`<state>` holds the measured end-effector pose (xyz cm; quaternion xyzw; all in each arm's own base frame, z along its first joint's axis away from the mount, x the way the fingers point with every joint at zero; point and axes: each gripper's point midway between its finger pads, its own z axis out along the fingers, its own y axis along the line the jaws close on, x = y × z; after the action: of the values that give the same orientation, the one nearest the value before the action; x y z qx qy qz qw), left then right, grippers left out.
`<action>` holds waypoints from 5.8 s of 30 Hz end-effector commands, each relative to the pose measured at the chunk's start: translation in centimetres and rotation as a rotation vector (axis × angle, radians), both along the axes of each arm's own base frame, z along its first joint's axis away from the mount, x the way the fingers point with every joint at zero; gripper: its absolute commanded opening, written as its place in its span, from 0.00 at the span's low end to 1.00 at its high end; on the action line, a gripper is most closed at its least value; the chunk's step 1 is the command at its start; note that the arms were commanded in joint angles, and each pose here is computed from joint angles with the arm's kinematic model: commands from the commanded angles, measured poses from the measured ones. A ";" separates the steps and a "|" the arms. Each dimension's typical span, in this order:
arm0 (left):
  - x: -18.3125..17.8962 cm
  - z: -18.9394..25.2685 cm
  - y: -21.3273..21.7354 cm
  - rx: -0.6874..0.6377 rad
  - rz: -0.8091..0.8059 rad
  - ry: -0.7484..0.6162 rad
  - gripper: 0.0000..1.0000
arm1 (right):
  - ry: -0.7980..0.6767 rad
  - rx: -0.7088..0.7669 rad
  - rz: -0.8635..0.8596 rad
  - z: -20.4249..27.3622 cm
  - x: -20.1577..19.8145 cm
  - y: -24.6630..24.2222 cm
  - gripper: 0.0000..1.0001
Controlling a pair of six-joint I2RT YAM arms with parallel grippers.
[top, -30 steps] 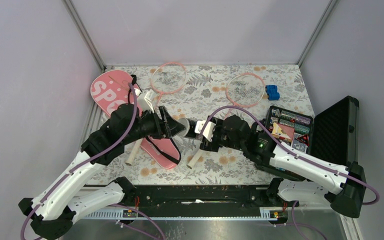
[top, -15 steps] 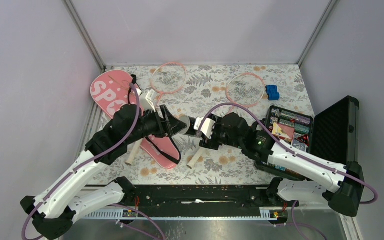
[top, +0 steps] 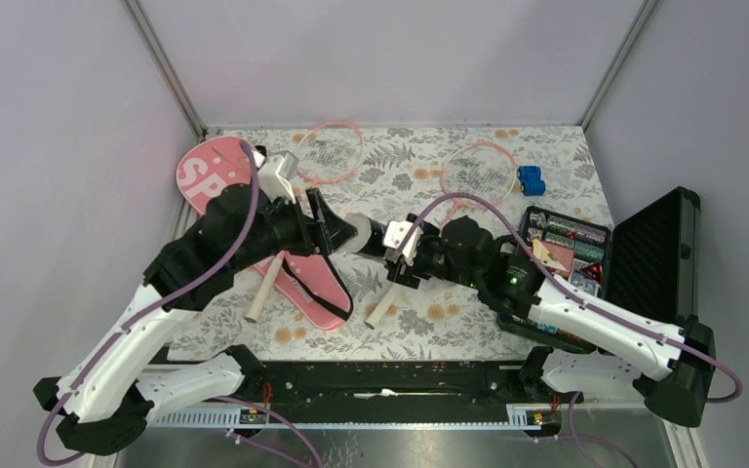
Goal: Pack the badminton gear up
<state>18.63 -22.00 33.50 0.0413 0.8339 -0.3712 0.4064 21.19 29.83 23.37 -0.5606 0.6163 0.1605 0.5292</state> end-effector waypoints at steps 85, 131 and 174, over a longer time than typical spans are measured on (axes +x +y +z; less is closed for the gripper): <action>20.4 -27.2 15.1 0.599 0.196 0.584 0.79 | 0.973 0.734 -1.001 0.9 29.3 -10.8 0.77; 13.0 -11.1 4.7 -0.051 0.059 0.274 0.00 | 1.253 0.809 -0.525 3.2 12.1 7.0 0.58; 6.9 -8.5 6.1 -0.035 0.047 0.143 0.00 | 1.166 0.647 -0.527 1.0 8.8 5.7 0.61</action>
<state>25.28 -15.75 22.43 -0.0335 0.8732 -0.3685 0.3173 30.92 36.04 21.20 -0.0037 0.8470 0.4704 0.2478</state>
